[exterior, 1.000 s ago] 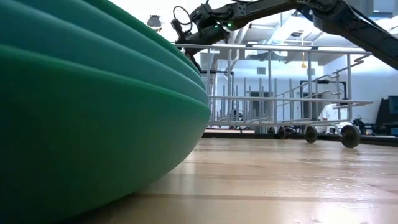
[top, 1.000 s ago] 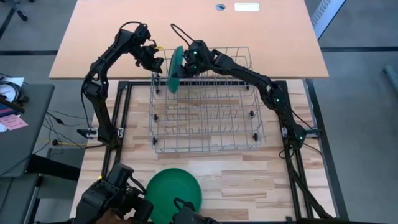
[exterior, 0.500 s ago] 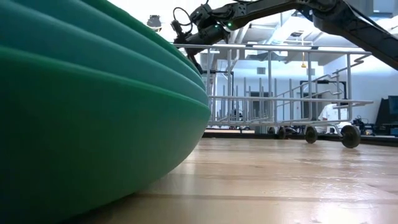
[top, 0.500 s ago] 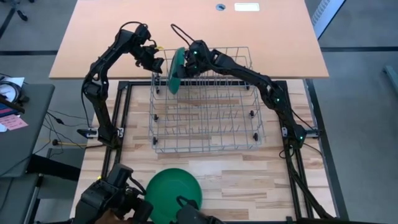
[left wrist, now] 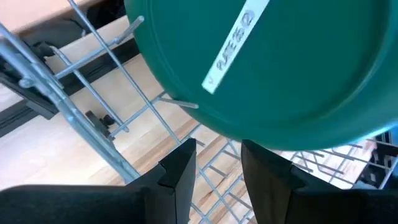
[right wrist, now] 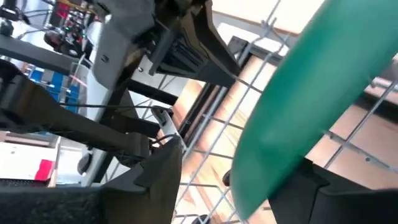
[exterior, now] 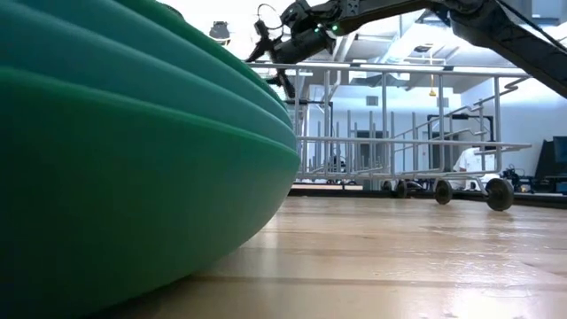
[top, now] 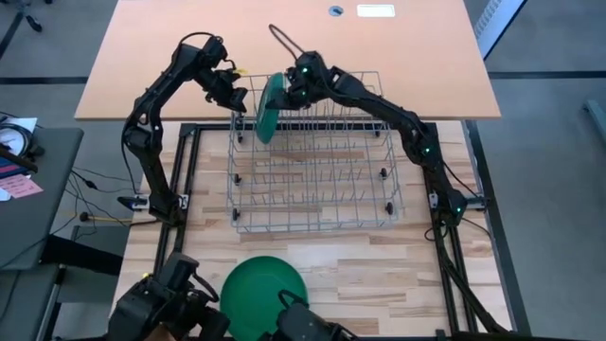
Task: Sort dishes
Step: Put the dark blue plate in the dish rack, then put the green plate in the dish rack
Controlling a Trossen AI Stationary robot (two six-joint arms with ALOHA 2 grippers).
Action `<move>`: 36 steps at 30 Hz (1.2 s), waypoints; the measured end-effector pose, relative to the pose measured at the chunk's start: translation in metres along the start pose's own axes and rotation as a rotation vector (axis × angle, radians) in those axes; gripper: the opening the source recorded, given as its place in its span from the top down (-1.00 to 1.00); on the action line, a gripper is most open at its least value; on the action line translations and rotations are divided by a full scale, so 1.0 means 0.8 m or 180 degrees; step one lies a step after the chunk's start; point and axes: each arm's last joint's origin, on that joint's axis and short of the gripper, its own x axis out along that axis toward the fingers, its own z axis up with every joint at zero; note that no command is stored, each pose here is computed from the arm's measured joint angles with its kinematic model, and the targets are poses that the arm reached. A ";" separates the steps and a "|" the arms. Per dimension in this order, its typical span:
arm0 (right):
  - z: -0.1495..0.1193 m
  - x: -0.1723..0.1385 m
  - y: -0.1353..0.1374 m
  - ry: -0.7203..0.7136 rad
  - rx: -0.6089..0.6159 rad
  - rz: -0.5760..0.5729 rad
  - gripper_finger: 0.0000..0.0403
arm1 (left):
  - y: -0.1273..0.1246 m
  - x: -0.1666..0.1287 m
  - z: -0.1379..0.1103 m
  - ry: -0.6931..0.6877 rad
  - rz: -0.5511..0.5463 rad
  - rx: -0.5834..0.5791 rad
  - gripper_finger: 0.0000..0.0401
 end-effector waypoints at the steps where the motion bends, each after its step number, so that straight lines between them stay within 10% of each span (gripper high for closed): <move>1: 0.004 -0.006 0.002 -0.0038 -0.0009 0.0014 -0.05 | -0.002 -0.005 -0.002 -0.0029 0.0040 0.0018 0.39; 20: 0.042 -0.172 0.063 -0.0782 -0.0423 -0.0120 -0.01 | -0.005 -0.011 -0.030 0.0157 0.0284 -0.0007 0.39; 36: -0.026 -0.184 0.095 0.0170 -0.0594 -0.0537 -0.01 | -0.002 -0.014 -0.036 0.0207 0.0757 0.0028 0.39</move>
